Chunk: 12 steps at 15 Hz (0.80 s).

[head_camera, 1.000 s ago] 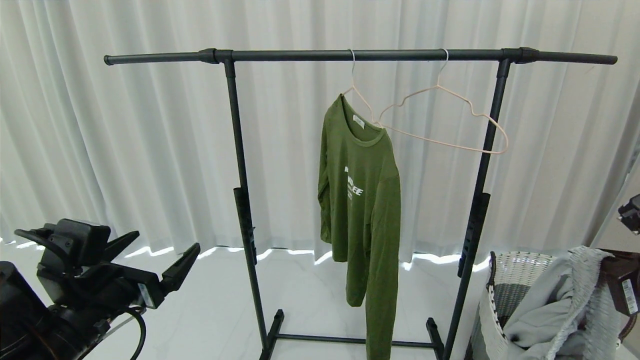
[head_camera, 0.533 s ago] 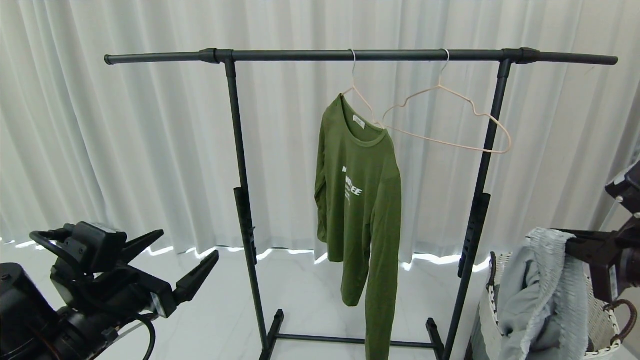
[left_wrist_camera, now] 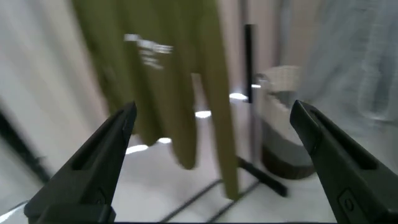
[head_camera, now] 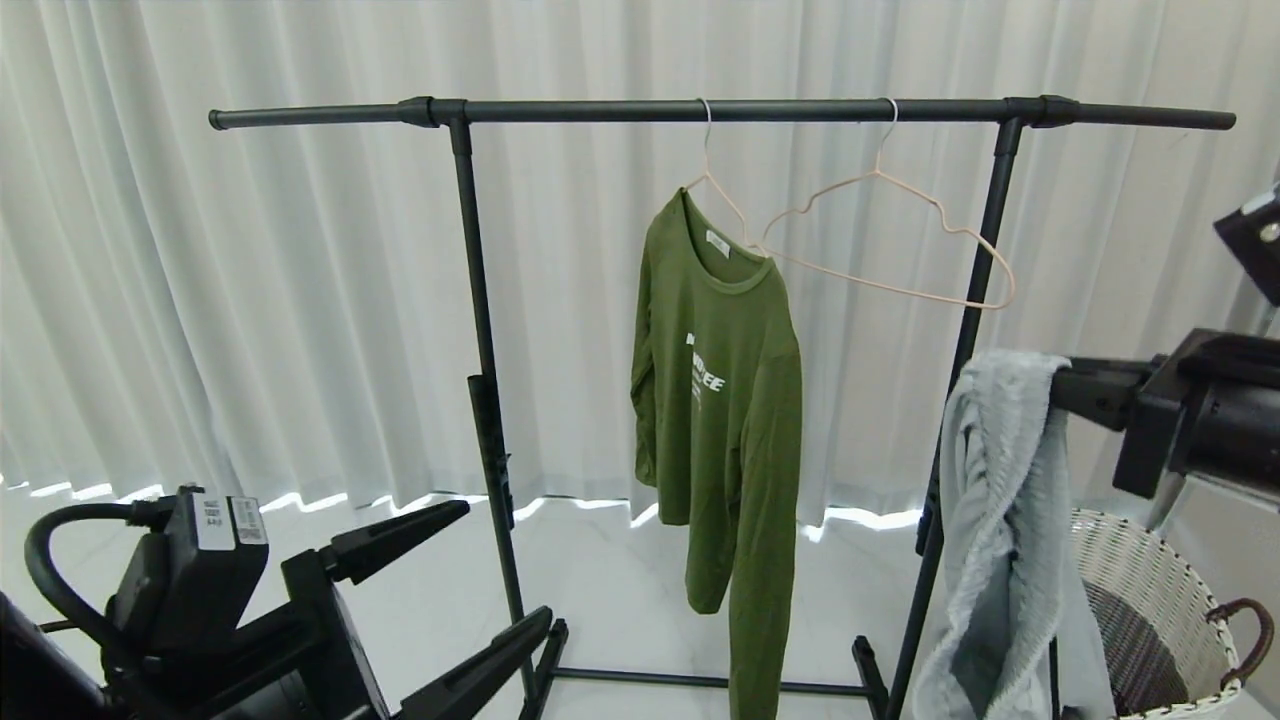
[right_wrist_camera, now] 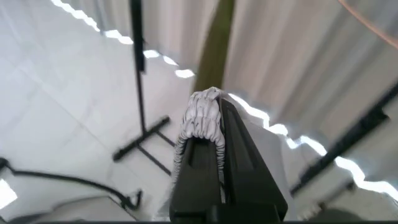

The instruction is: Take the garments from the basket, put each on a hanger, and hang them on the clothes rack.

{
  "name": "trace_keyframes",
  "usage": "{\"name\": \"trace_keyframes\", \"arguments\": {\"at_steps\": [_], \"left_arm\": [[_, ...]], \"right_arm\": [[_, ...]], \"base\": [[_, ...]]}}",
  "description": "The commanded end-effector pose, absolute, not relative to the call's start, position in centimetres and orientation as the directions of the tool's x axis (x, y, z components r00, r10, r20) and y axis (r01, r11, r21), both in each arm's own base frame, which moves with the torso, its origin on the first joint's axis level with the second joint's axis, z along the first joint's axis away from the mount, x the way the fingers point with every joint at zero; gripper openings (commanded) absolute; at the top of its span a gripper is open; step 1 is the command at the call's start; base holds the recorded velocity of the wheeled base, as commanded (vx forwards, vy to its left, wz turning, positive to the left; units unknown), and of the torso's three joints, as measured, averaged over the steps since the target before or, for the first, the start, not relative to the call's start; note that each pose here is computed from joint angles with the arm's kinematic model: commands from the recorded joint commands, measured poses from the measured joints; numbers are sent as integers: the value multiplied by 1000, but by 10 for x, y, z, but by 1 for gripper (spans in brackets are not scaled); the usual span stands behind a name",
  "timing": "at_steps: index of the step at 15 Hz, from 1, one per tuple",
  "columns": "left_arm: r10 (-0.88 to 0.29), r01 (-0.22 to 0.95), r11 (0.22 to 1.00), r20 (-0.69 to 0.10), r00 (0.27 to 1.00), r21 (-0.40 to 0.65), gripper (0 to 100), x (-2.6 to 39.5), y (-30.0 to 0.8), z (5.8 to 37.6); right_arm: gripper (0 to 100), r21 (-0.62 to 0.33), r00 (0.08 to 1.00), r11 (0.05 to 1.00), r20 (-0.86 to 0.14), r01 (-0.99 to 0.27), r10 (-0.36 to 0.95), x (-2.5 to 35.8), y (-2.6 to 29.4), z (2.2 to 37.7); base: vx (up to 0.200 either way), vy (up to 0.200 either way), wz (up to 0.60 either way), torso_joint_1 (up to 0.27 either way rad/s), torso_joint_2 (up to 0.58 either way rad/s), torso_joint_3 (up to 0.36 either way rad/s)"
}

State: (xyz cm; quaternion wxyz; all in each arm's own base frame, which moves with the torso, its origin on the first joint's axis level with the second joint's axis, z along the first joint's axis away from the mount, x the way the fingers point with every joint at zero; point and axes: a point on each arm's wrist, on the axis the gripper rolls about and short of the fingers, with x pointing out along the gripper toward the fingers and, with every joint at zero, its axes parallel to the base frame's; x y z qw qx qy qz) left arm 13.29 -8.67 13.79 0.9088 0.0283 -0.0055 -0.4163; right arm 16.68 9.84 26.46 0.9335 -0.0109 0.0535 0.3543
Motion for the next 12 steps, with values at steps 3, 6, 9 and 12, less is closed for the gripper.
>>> {"name": "trace_keyframes", "arguments": {"at_steps": [3,6,9,12], "left_arm": [[-834,833,551,-3,552,59,100,154,-129,180],[-874,875,482,-54,484,42,100,157,-153,199],[-903,908,417,-97,419,37,100,162,-180,193],[-920,928,371,-117,374,48,100,159,-192,187]], "right_arm": [[0,56,707,710,-66,-702,704,184,122,260],[0,69,654,654,-25,-753,756,178,132,266],[0,63,619,618,-1,-784,786,173,138,268],[0,64,580,578,3,-813,815,165,146,269]], "base": [[0,0,0,0,0,0],[0,0,0,0,0,0],[0,0,0,0,0,0],[0,0,0,0,0,0]]}}
